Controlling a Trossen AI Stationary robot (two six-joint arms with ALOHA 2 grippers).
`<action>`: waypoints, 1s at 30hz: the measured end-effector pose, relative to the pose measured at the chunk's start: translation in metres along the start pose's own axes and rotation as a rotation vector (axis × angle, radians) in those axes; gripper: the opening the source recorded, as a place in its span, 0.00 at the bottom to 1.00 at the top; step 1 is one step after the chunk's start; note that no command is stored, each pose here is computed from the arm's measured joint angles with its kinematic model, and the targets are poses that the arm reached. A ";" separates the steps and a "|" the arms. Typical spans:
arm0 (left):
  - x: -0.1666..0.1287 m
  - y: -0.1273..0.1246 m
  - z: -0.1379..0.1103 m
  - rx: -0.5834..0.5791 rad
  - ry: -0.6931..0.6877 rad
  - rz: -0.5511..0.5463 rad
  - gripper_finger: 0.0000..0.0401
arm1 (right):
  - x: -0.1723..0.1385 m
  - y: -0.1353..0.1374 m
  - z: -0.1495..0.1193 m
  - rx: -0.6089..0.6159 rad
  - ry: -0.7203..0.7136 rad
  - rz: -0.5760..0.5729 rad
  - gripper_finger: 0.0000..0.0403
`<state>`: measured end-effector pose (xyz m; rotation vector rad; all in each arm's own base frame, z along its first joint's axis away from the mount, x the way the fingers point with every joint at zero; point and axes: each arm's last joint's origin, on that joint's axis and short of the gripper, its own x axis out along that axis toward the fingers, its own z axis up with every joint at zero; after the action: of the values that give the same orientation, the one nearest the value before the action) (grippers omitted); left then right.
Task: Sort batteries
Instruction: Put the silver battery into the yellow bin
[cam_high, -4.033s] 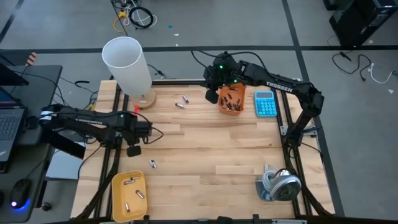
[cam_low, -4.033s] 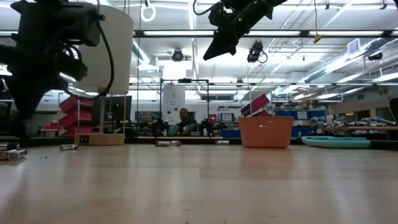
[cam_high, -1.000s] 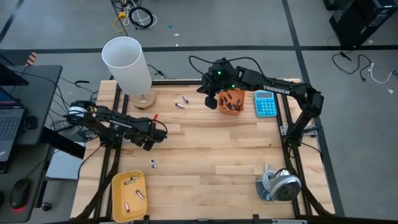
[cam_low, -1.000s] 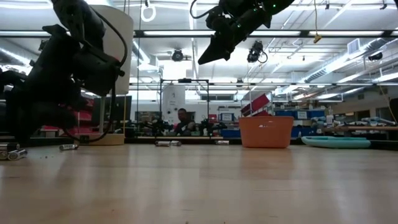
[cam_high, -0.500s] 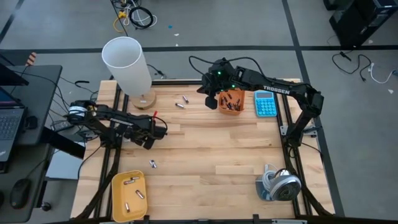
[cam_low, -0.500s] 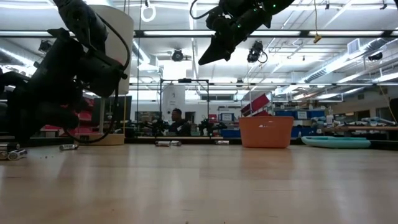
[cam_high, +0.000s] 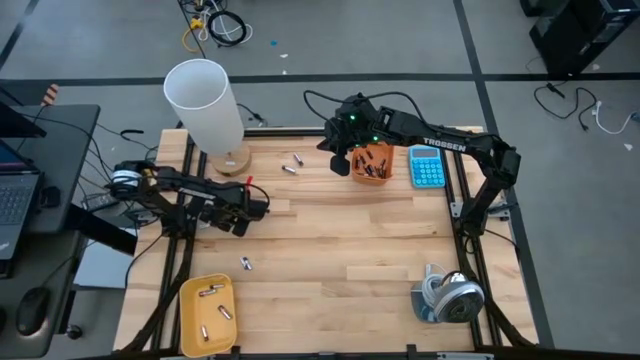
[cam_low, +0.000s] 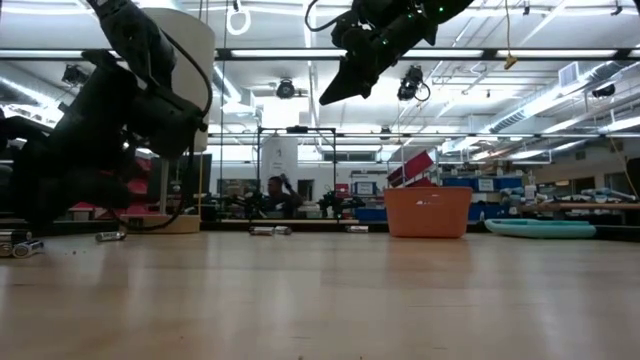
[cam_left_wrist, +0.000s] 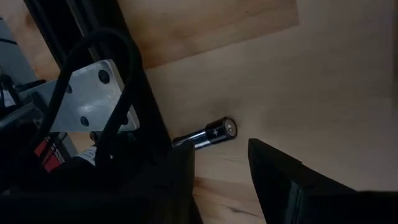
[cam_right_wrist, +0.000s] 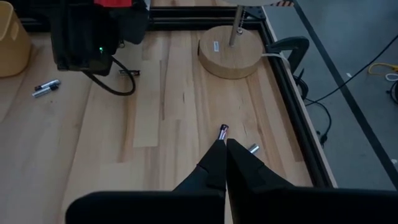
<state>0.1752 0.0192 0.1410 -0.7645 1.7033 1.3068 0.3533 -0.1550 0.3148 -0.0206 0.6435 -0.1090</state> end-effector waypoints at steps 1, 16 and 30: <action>0.001 -0.001 0.000 -0.001 0.003 0.008 0.38 | 0.000 0.000 0.000 0.000 0.000 0.001 0.00; 0.023 -0.016 0.004 0.066 0.079 0.169 0.38 | 0.000 0.000 0.000 -0.008 0.000 0.002 0.00; 0.028 -0.018 0.004 0.204 0.075 0.133 0.36 | 0.000 0.000 0.000 -0.009 0.000 0.003 0.00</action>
<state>0.1783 0.0189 0.1075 -0.5961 1.9411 1.1822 0.3533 -0.1549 0.3148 -0.0281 0.6436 -0.1030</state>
